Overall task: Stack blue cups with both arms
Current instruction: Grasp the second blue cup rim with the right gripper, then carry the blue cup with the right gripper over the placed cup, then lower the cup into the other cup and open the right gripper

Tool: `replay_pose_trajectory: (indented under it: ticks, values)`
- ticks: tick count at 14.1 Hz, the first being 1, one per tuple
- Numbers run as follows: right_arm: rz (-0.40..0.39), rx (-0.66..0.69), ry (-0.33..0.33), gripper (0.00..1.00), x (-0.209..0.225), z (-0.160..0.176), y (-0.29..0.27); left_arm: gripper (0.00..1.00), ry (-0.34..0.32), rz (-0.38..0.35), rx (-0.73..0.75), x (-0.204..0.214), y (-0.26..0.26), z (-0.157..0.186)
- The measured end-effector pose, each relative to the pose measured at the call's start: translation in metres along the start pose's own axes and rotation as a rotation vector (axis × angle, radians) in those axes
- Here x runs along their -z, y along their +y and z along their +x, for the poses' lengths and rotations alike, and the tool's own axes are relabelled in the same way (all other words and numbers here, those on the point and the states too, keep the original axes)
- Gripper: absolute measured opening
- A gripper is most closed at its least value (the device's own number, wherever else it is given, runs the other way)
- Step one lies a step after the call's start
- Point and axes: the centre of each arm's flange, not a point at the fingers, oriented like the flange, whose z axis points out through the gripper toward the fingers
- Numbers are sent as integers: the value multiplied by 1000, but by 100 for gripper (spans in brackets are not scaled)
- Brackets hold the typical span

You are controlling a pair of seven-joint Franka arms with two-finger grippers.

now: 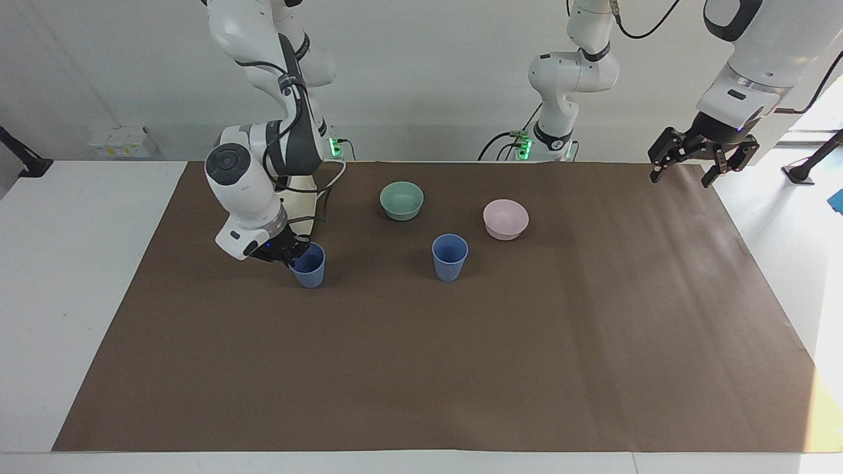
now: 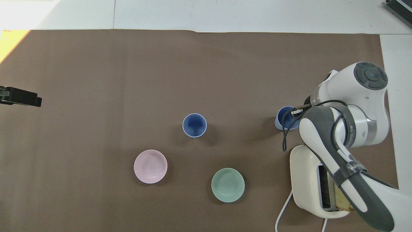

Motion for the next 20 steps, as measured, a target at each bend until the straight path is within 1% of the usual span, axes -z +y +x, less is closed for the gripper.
replay_pose_trajectory:
  ticks: [3,6,8,10,12,14,17,20]
  values:
    - [32,-31,11,5,13,4,-3,100,0,0,0,0,0,0]
    - [70,-117,23,5,59,14,-20,100,-2,0,0,0,0,0]
    - [79,-203,40,5,96,18,-51,100,-3,0,0,0,0,0]
    - [100,-308,63,5,121,20,-94,100,-3,0,0,0,0,0]
    - [157,-429,64,5,132,24,-140,100,-3,0,-1,0,1,0]
    - [186,-504,67,5,138,26,-178,100,-3,0,-2,0,1,0]
    - [220,-523,68,5,144,18,-236,100,-4,0,-1,0,1,0]
    - [221,-468,58,5,144,1,-285,100,-4,0,-1,0,1,0]
